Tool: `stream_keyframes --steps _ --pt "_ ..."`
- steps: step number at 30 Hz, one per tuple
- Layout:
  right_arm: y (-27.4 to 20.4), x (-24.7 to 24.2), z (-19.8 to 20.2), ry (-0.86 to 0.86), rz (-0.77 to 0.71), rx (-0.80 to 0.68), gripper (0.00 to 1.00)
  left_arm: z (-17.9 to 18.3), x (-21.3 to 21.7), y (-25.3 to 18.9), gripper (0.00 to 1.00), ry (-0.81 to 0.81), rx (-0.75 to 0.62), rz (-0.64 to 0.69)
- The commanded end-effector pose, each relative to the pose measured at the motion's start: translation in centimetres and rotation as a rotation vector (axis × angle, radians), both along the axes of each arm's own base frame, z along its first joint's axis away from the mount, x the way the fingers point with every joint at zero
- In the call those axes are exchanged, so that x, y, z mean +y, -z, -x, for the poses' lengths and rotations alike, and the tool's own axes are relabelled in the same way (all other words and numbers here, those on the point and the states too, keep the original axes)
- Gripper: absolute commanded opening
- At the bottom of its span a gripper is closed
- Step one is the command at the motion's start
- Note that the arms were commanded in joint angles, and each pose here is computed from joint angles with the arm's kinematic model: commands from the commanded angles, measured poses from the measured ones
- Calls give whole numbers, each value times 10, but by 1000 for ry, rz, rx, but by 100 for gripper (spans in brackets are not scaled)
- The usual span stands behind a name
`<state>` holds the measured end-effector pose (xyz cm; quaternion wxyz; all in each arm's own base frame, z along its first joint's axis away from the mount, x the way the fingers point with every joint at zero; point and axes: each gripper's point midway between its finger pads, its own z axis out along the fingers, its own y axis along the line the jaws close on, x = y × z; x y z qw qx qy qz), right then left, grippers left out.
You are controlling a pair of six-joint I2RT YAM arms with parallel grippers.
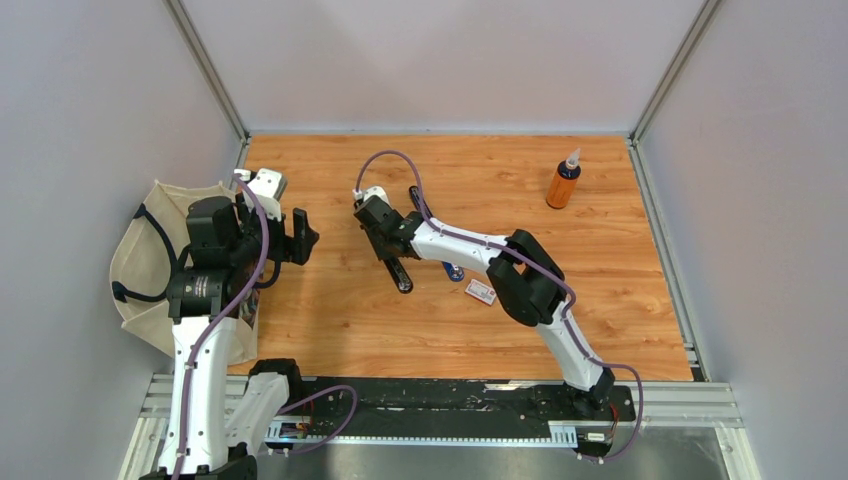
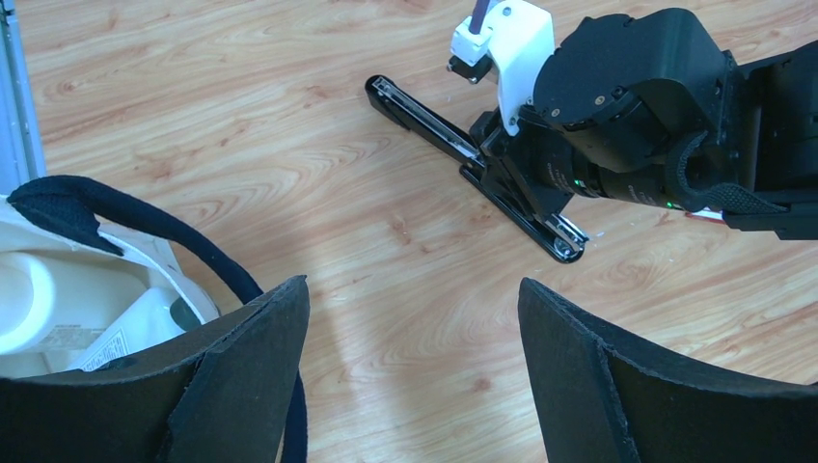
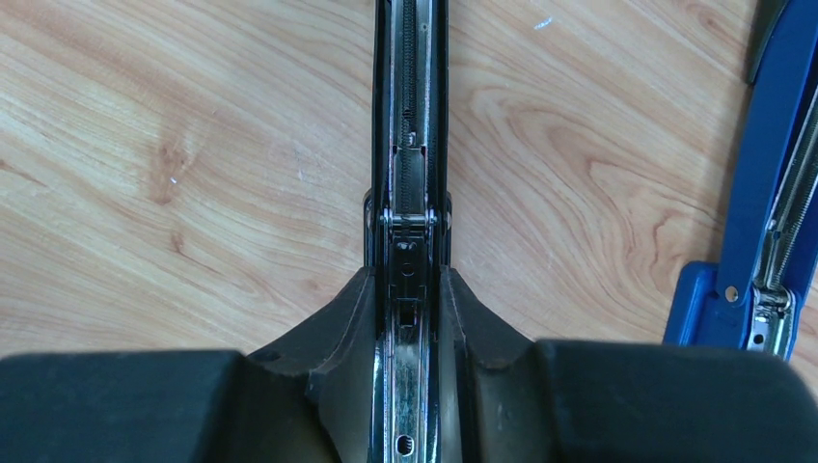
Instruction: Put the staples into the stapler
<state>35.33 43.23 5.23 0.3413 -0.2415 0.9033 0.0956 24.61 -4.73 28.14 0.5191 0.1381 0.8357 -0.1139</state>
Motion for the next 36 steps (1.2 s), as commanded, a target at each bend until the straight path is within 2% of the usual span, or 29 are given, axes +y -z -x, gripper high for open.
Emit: stream_keyframes --steps 1,7,17,23,36 --pt "-20 16 -17 32 -65 -57 1 -1 -1 -6 87 8 -36 1" --pt "-16 14 -21 33 -69 -44 8 -2 0 -7 87 7 -39 1" --pt "-16 5 -35 74 -51 -65 6 -1 -1 -6 88 10 -39 2" --pt "-15 3 -38 72 -55 -61 8 -2 -1 -5 88 10 -39 2" --pt "-42 8 -34 4 -84 -86 46 -1 -1 -5 88 8 -42 1"
